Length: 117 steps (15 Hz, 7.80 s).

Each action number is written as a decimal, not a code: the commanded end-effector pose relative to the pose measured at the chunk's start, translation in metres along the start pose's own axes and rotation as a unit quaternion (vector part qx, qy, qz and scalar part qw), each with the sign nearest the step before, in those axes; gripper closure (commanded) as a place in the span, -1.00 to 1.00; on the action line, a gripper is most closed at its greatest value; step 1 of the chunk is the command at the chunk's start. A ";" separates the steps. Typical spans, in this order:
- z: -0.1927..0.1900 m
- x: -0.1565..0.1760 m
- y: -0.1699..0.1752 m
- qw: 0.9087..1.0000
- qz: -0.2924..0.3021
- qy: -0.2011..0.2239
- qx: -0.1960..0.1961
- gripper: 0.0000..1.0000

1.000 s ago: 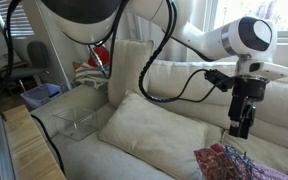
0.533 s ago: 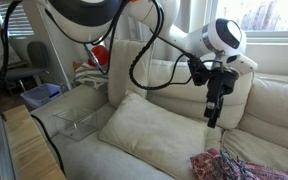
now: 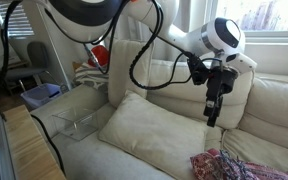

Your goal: Move the blanket to the right, pick up the lying pillow on the couch and put it in an upright position

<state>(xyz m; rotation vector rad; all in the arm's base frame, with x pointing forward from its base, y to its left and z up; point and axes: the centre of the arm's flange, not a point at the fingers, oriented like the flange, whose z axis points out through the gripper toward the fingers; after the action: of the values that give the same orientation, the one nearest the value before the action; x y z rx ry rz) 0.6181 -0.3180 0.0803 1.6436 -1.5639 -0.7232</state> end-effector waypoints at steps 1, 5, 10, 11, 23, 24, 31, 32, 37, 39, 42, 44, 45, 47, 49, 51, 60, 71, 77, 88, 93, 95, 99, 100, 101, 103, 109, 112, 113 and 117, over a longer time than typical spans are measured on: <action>0.009 -0.027 0.006 0.995 -0.076 -0.036 -0.046 -1.00; 0.006 -0.077 0.015 0.979 -0.159 -0.062 -0.111 -1.00; 0.005 -0.136 0.017 0.947 -0.273 -0.051 -0.161 -1.00; 0.006 -0.149 0.017 0.940 -0.299 -0.042 -0.157 -1.00; -0.036 -0.228 -0.031 0.885 -0.454 0.004 -0.105 -1.00; -0.036 -0.226 -0.030 0.886 -0.452 0.003 -0.105 -1.00; -0.033 -0.322 -0.001 0.807 -0.589 0.036 -0.019 -1.00; -0.035 -0.338 -0.001 0.796 -0.604 0.045 -0.001 -1.00; -0.088 -0.385 -0.054 0.766 -0.636 0.085 0.041 -1.00; -0.088 -0.401 -0.060 0.751 -0.651 0.098 0.053 -1.00; -0.087 -0.400 -0.060 0.747 -0.656 0.099 0.054 -1.00; -0.076 -0.408 -0.055 0.734 -0.666 0.110 0.071 -1.00; -0.068 -0.409 -0.051 0.726 -0.670 0.120 0.096 -1.00; -0.060 -0.407 -0.055 0.700 -0.689 0.127 0.140 -1.00; -0.052 -0.413 -0.058 0.680 -0.695 0.152 0.176 -1.00; -0.046 -0.419 -0.063 0.663 -0.701 0.171 0.199 -1.00; -0.002 -0.456 -0.049 0.637 -0.716 0.210 0.193 -1.00; -0.031 -0.490 -0.095 0.626 -0.719 0.237 0.188 -1.00; -0.019 -0.541 -0.074 0.594 -0.724 0.296 0.191 -1.00; 0.010 -0.576 -0.105 0.620 -0.650 0.396 0.193 -1.00; 0.015 -0.579 -0.114 0.622 -0.645 0.404 0.184 -0.16; 0.012 -0.576 -0.114 0.617 -0.649 0.404 0.187 0.16; 0.007 -0.562 -0.111 0.625 -0.646 0.393 0.195 0.71; 0.006 -0.558 -0.109 0.625 -0.647 0.391 0.195 0.87; 0.006 -0.554 -0.107 0.627 -0.645 0.389 0.199 0.96; 0.005 -0.545 -0.098 0.625 -0.647 0.383 0.211 0.96; 0.001 -0.503 -0.043 0.647 -0.620 0.375 0.238 0.95; -0.011 -0.478 -0.010 0.671 -0.577 0.375 0.277 0.95; -0.016 -0.470 0.001 0.677 -0.563 0.378 0.286 0.95; -0.032 -0.432 0.044 0.717 -0.495 0.369 0.324 0.95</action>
<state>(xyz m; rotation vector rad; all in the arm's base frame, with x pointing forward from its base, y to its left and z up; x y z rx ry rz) 0.6156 0.1551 0.0508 2.8742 -0.0342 0.0996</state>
